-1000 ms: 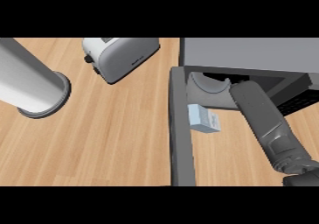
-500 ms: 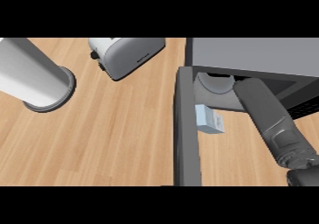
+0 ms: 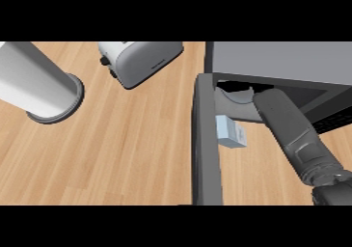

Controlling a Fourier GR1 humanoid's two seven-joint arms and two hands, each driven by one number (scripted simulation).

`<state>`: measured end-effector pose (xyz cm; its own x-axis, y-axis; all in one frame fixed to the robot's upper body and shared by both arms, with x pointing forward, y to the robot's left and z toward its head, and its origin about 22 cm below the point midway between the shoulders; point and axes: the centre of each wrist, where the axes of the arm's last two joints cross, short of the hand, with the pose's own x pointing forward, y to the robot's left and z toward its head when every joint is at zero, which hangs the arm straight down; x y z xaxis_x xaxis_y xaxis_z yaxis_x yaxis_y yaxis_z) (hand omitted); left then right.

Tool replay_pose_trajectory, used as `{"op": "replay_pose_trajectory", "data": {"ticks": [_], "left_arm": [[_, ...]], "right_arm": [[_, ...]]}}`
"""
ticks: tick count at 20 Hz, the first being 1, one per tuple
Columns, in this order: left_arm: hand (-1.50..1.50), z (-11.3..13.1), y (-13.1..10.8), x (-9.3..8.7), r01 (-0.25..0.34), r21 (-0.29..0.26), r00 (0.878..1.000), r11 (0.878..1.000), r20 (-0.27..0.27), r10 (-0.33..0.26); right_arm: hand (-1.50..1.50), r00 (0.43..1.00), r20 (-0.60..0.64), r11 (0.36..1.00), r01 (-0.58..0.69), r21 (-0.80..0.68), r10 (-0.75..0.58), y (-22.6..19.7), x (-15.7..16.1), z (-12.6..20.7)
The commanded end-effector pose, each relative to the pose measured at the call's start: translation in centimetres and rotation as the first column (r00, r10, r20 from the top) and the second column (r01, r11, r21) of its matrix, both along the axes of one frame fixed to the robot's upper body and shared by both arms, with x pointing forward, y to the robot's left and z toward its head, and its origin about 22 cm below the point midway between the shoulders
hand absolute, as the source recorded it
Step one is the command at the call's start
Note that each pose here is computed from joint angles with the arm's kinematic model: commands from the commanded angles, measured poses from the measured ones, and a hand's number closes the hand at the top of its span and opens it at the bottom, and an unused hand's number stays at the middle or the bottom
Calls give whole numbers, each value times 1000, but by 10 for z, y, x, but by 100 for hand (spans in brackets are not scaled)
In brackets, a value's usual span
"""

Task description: Pick up the milk, place it into the microwave and close the microwave

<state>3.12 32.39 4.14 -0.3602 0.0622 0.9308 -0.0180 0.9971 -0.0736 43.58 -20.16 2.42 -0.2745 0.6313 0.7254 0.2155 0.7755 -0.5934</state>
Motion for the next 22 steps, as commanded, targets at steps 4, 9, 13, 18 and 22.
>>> {"op": "replay_pose_trajectory", "data": {"ticks": [4, 9, 13, 18, 22], "left_arm": [[-150, 0, -15, 9, 48, -15, 999, 999, 9, -48], [-150, 1, -23, 7, 78, -28, 997, 997, -8, -79], [-150, 5, -42, 16, 117, -22, 993, 993, -13, -117], [-150, 4, -52, 14, 142, 10, 990, 990, -4, -142], [-150, 3, -63, 43, 175, 23, 984, 984, -7, -175]], "right_arm": [[-150, 994, -15, 987, -102, 128, 104, 3, 0, -2], [-150, 987, 10, 962, -161, 221, 163, -13, -9, -16], [-150, 973, 3, 937, -222, 268, 230, -7, -14, -26], [-150, 960, -34, 907, -249, 339, 277, -22, -32, -53], [-150, 948, -13, 877, -288, 385, 317, -23, -40, -62]]}}
